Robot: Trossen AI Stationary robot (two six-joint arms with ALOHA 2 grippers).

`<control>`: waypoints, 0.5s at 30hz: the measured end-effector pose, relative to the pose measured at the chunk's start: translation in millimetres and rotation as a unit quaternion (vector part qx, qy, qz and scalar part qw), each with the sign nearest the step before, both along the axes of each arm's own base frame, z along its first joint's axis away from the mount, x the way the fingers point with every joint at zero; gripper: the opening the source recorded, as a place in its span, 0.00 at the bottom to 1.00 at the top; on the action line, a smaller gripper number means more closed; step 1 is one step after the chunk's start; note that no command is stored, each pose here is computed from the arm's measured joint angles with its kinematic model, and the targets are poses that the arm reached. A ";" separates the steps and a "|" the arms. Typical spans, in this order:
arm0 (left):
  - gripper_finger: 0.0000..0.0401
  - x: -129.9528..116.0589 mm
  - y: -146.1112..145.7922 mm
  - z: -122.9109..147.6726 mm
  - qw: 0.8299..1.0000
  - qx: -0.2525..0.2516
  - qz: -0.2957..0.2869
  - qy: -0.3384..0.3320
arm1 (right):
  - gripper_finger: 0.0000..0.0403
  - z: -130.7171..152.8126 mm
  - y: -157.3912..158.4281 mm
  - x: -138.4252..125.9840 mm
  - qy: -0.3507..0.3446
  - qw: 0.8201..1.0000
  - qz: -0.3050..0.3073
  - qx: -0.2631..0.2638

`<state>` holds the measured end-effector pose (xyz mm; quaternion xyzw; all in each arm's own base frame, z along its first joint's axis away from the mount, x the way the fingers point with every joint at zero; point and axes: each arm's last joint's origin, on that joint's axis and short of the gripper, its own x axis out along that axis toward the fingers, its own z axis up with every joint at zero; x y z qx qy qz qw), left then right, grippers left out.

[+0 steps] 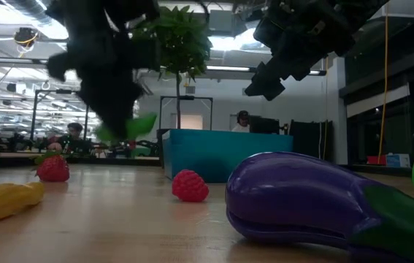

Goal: Pick and placing Produce into tupperware
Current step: Put the green pea into the blue bin

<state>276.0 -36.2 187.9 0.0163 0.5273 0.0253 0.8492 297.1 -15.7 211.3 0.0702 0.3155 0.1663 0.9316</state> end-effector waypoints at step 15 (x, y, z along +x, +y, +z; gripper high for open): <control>0.31 -43.4 -15.1 59.4 0.950 0.027 -0.026 -0.310 | 0.51 -0.2 0.1 -0.1 0.001 1.000 0.000 0.000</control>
